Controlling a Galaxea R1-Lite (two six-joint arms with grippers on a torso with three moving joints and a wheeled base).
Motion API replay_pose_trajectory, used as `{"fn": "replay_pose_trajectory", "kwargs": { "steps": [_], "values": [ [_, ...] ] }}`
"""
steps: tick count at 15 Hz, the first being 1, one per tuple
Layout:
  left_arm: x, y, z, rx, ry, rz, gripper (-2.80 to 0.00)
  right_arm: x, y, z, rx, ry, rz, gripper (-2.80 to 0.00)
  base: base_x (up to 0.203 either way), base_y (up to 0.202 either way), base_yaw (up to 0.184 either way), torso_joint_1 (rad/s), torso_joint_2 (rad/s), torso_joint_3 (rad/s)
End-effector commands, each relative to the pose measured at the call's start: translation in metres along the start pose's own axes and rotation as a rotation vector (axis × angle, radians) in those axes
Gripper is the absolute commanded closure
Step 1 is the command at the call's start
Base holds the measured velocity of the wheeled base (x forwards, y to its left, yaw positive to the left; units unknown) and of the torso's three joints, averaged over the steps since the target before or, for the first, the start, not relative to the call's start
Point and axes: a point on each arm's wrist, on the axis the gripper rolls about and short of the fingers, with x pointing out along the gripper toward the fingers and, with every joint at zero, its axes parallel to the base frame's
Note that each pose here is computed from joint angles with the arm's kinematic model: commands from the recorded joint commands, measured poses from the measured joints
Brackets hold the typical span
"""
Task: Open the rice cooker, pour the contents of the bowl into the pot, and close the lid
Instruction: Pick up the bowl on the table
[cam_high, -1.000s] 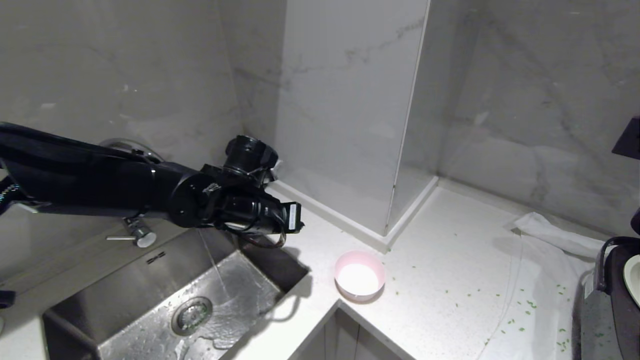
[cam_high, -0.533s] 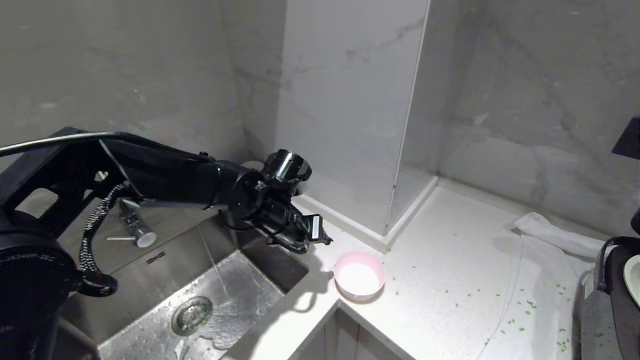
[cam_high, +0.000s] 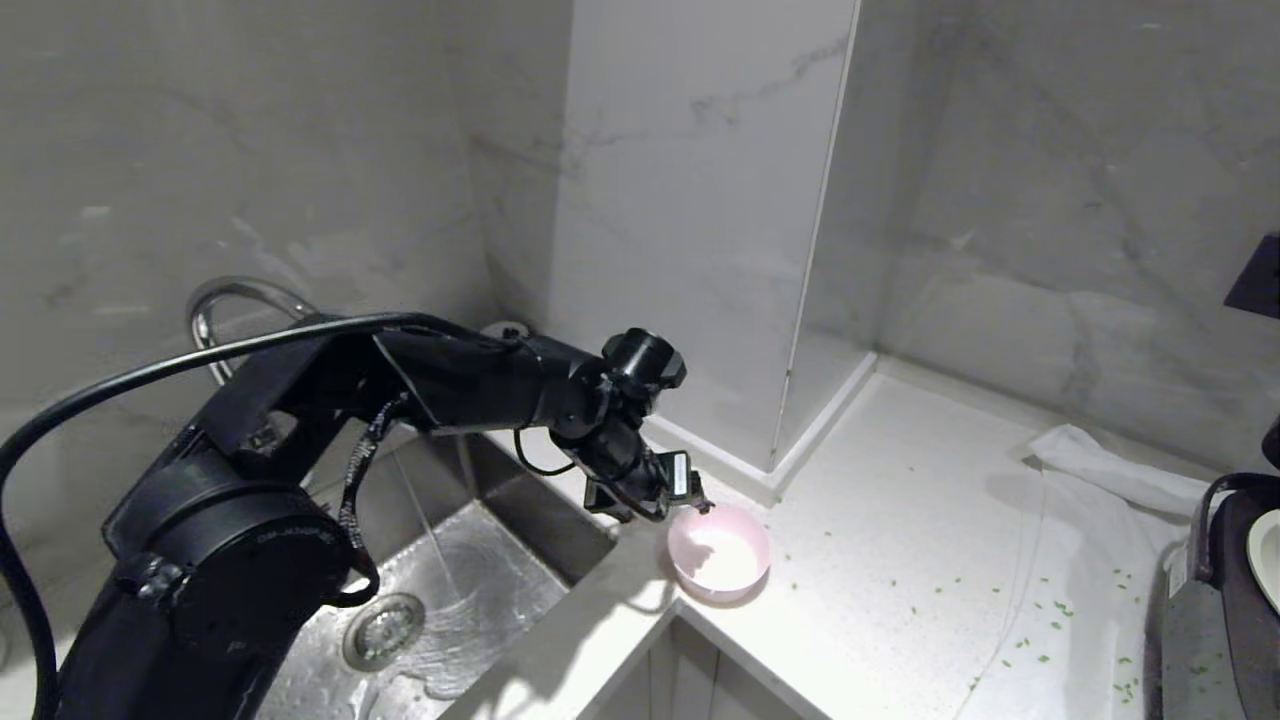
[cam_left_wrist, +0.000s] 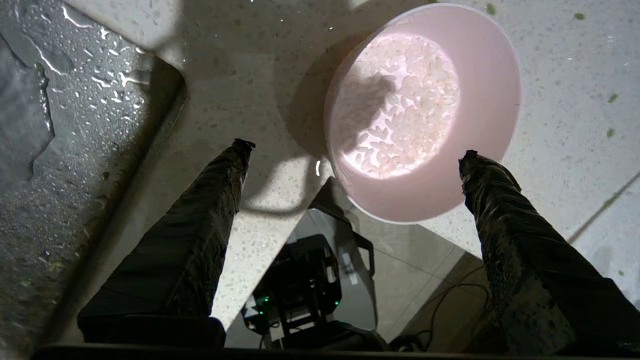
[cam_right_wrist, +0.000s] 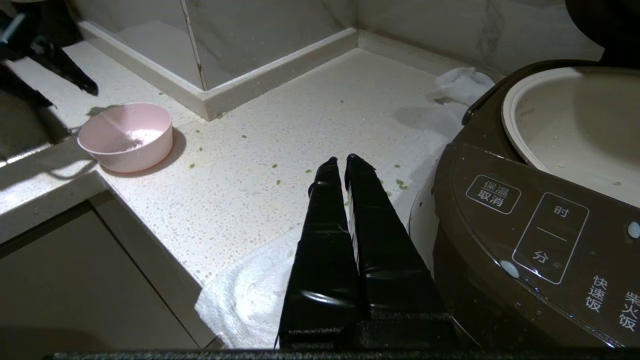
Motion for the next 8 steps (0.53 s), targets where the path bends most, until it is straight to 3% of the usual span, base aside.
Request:
{"fn": "replay_pose_trajectory", "kwargs": {
  "steps": [1, 3, 8],
  "values": [
    [0.026, 0.003, -0.007, 0.0, 0.044, 0.032, -2.8, 0.0, 0.0, 0.0, 0.0, 0.001, 0.0, 0.0, 0.0, 0.0, 0.0, 0.0, 0.0, 0.0],
    [0.043, 0.004, -0.013, 0.015, 0.047, 0.095, -2.8, 0.0, 0.0, 0.0, 0.0, 0.001, 0.001, 0.0, 0.0, 0.0, 0.0, 0.0, 0.0, 0.0],
    [0.062, 0.007, -0.014, 0.027, 0.041, 0.131, -2.8, 0.0, 0.0, 0.0, 0.0, 0.001, 0.002, 0.0, 0.0, 0.0, 0.0, 0.0, 0.0, 0.0]
  ]
}}
